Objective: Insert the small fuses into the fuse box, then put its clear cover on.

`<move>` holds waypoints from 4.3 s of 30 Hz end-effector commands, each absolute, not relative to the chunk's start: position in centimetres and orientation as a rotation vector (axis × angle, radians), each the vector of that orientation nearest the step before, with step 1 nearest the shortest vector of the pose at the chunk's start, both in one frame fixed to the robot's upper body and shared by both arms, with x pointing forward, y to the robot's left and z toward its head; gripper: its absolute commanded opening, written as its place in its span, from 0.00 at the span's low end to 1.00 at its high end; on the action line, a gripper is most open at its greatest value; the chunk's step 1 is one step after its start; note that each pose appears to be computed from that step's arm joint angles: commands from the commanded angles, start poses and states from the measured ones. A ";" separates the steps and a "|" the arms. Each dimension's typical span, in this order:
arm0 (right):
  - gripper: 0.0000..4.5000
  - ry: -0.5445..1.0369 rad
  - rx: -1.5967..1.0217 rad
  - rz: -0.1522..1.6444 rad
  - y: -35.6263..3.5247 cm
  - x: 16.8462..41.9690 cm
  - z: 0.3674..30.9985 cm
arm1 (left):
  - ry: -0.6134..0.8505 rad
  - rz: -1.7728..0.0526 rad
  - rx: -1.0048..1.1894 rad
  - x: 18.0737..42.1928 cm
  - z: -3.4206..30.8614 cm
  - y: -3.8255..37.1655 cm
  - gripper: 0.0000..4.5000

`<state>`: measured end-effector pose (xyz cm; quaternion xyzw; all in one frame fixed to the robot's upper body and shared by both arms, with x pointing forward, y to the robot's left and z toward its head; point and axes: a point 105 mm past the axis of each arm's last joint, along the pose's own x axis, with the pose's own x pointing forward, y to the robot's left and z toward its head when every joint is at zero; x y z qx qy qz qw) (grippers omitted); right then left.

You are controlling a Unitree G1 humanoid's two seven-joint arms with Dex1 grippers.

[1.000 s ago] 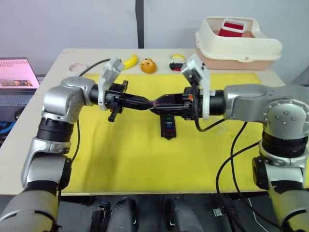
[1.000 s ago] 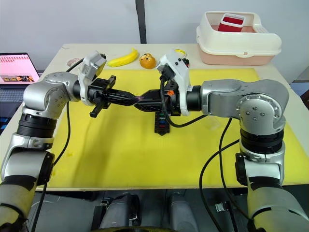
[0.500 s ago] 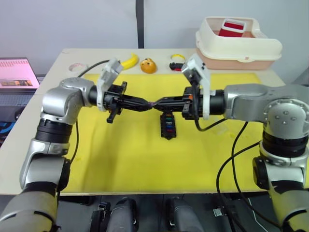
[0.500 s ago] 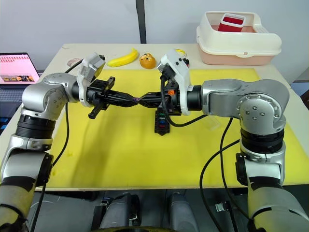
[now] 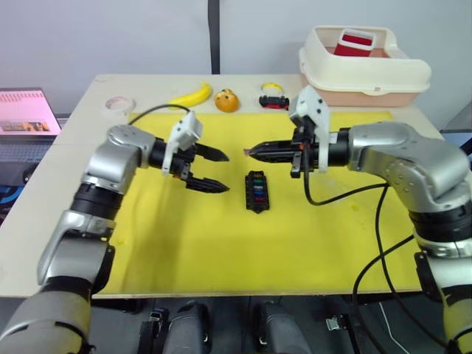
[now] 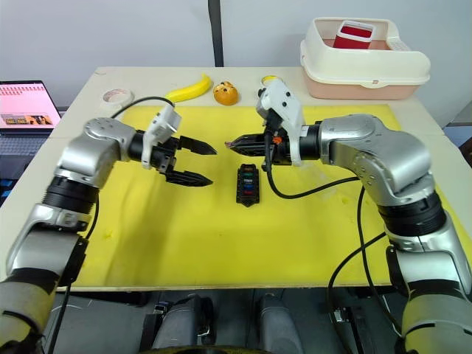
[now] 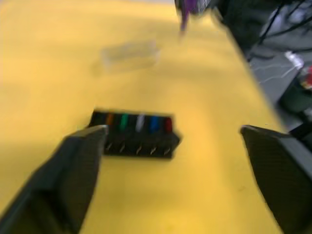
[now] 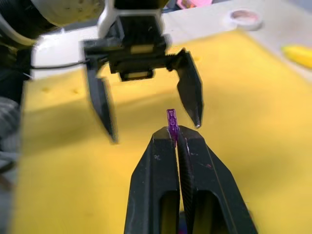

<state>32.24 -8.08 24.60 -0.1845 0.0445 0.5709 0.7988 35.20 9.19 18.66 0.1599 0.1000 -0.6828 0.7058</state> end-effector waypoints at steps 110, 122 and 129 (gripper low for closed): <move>0.00 0.164 -0.623 1.347 -10.5 40.3 18.0 | 0.211 -1.433 0.463 35.2 16.2 8.7 0.98; 0.00 0.212 -0.639 1.341 -10.9 40.4 17.6 | 0.213 -1.426 0.464 35.1 16.1 9.0 0.98; 0.00 0.230 -0.628 1.342 -10.7 40.5 17.4 | 0.213 -1.420 0.466 35.0 16.2 9.0 0.98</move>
